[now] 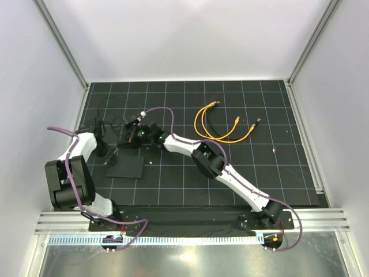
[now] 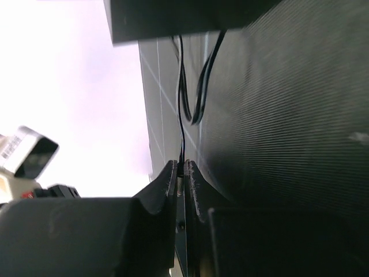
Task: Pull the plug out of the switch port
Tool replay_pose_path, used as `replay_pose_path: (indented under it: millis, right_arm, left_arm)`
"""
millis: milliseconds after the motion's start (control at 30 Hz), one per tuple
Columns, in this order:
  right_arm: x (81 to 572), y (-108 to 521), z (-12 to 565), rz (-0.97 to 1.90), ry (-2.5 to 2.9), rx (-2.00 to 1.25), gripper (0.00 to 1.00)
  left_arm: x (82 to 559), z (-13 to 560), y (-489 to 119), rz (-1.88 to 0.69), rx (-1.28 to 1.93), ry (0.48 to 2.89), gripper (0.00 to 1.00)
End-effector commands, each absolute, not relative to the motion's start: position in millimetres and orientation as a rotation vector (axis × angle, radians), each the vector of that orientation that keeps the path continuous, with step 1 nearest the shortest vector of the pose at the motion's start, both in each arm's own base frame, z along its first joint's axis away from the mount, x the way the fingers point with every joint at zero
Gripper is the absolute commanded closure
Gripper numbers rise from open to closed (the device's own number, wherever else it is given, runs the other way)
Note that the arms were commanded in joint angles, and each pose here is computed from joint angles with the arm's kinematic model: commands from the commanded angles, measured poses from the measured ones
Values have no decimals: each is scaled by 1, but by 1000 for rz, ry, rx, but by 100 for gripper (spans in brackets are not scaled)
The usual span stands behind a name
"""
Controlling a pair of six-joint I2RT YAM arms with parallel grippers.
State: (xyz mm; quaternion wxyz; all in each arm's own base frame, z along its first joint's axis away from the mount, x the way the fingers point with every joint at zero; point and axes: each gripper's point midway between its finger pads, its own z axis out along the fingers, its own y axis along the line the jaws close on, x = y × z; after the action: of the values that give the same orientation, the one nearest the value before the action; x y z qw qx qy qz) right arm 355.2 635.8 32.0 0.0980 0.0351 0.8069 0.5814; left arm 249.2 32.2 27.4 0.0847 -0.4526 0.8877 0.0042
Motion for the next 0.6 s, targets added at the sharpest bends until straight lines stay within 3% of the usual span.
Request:
replay_pose_path:
  millis: [0, 233, 567]
  right_arm:
    - [380, 618, 4, 1537, 2386, 276, 99]
    - [388, 627, 19, 1573, 2318, 150, 99]
    - [383, 622, 67, 1517, 2195, -241, 99]
  left_arm:
    - [203, -22, 38, 237, -1416, 2787, 98]
    - [211, -14, 39, 211, -1371, 2772, 99]
    - [242, 48, 55, 180, -1202, 2607, 91]
